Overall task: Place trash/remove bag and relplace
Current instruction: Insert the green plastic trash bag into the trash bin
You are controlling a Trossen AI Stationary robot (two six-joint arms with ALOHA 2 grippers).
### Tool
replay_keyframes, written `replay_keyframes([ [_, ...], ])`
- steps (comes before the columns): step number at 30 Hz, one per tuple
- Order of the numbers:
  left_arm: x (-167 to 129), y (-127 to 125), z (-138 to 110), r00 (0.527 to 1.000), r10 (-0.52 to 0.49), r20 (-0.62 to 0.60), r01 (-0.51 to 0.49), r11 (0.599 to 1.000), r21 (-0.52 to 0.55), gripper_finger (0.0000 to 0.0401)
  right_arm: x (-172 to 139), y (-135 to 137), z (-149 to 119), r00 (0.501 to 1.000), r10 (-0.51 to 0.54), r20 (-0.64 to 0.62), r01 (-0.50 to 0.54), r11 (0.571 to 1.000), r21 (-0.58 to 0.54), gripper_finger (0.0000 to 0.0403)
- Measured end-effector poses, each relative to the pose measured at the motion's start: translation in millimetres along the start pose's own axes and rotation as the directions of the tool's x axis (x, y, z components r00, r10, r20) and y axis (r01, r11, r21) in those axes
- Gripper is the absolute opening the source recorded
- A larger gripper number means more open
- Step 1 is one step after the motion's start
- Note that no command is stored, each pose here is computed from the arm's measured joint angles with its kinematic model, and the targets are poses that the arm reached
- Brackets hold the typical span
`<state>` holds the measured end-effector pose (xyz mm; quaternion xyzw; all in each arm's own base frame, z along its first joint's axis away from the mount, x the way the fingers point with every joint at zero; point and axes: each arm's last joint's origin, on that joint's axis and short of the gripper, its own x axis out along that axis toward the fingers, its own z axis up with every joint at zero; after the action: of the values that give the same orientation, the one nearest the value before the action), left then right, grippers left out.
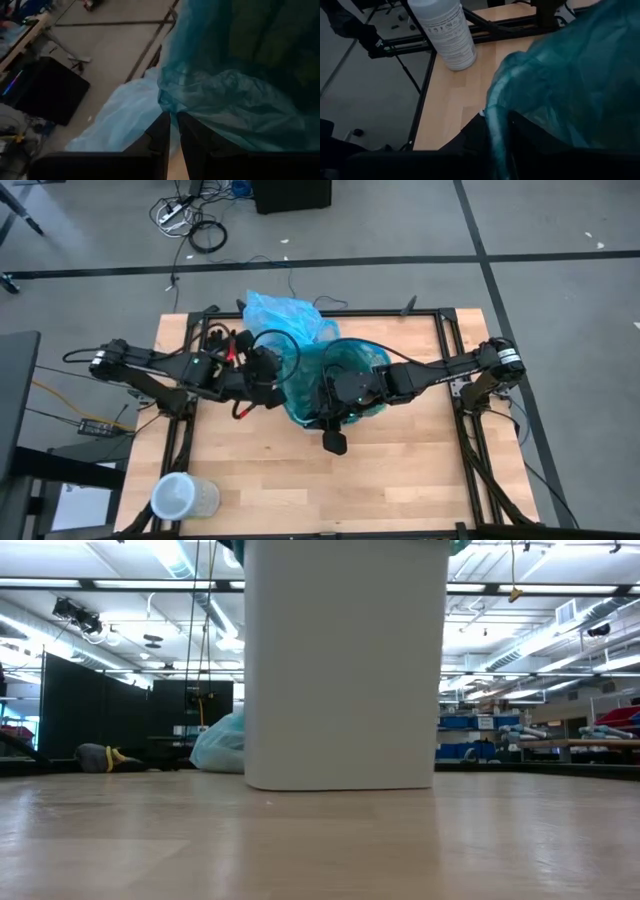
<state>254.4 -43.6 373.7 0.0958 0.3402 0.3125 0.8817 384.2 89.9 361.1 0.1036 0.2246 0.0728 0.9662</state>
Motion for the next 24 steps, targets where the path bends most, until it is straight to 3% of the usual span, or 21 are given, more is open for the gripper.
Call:
replay_keyframes([
  [9, 8, -9, -11, 0.996, -0.069, -0.049, 0.07, 0.998, 0.004, 0.005, -7, 3, 9, 0.999, 0.039, 0.022, -0.04, 0.999, 0.029, 0.0067],
  [15, 8, -10, -10, 0.996, -0.081, -0.038, 0.08, 0.997, -0.015, 0.005, -38, 12, 36, 0.99, 0.102, 0.098, -0.1, 0.995, -0.025, 0.0064],
  [19, 8, -10, -10, 0.996, -0.081, -0.04, 0.08, 0.997, -0.021, 0.005, -71, 10, 43, 0.995, 0.051, 0.08, -0.044, 0.996, -0.083, 0.0063],
  [24, 8, -11, -9, 0.996, -0.083, -0.033, 0.082, 0.996, -0.031, 0.005, -83, 13, 41, 0.998, 0.052, 0.047, -0.051, 0.998, -0.032, 0.0064],
])
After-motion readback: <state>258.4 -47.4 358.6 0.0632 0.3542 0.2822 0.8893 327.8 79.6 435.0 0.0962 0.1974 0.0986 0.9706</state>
